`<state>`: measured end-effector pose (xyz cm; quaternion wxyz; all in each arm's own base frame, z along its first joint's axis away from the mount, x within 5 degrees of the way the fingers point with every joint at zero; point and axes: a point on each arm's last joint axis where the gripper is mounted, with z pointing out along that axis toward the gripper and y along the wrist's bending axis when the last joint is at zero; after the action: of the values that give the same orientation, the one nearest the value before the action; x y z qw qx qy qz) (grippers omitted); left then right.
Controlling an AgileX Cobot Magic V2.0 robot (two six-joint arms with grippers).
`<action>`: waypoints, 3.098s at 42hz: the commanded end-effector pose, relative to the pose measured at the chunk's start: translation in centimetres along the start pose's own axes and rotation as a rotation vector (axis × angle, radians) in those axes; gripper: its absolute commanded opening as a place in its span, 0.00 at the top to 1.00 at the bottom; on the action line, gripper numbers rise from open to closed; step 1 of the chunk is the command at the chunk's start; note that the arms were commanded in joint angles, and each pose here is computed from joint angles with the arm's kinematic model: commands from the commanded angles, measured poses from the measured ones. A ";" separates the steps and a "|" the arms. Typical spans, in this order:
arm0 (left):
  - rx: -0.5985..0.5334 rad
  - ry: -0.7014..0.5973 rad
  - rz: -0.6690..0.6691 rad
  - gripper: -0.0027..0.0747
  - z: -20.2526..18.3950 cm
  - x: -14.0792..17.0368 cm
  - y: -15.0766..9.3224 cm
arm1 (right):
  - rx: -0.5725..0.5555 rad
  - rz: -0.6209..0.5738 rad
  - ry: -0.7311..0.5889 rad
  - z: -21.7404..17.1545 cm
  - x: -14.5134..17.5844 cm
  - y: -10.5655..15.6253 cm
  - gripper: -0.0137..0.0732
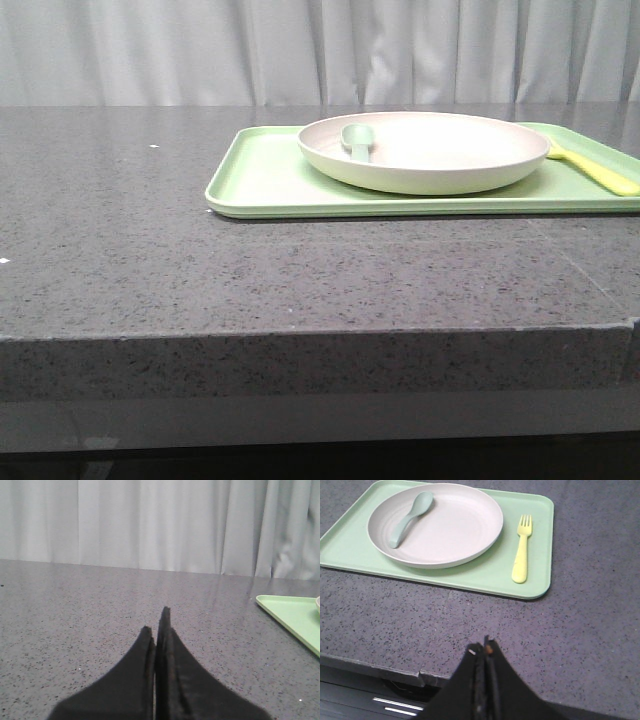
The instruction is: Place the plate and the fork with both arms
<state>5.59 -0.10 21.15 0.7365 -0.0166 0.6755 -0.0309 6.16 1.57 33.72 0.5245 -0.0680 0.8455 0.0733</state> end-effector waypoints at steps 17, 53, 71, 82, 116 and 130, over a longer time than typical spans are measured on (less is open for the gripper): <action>0.003 -0.091 -0.013 0.99 -0.2 -0.7 0.0 | 0.002 -0.008 -0.087 -0.4 -1.3 0.0 0.92; 0.002 -0.088 -0.013 0.99 -0.2 -0.6 0.0 | 0.142 -0.046 -0.511 3.1 8.4 -1.5 0.92; 0.002 -0.088 -0.013 0.99 -0.2 -0.6 0.0 | 0.169 -0.044 -0.588 4.7 11.7 -1.9 0.92; 0.002 -0.088 -0.013 0.99 -0.2 -0.6 0.0 | 0.170 -0.044 -0.610 4.6 11.6 -1.9 0.92; 0.002 -0.088 -0.013 0.99 -0.2 -0.6 0.0 | 0.156 0.011 -0.648 4.4 11.3 -1.8 0.92; 0.002 -0.088 -0.013 0.99 -0.2 -0.6 0.0 | 0.162 0.012 -0.648 4.4 11.3 -1.9 0.92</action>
<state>5.60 -0.08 21.09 0.7343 -0.0187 0.6778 -0.0304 5.64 0.15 20.54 0.7338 0.0093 0.6787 0.0295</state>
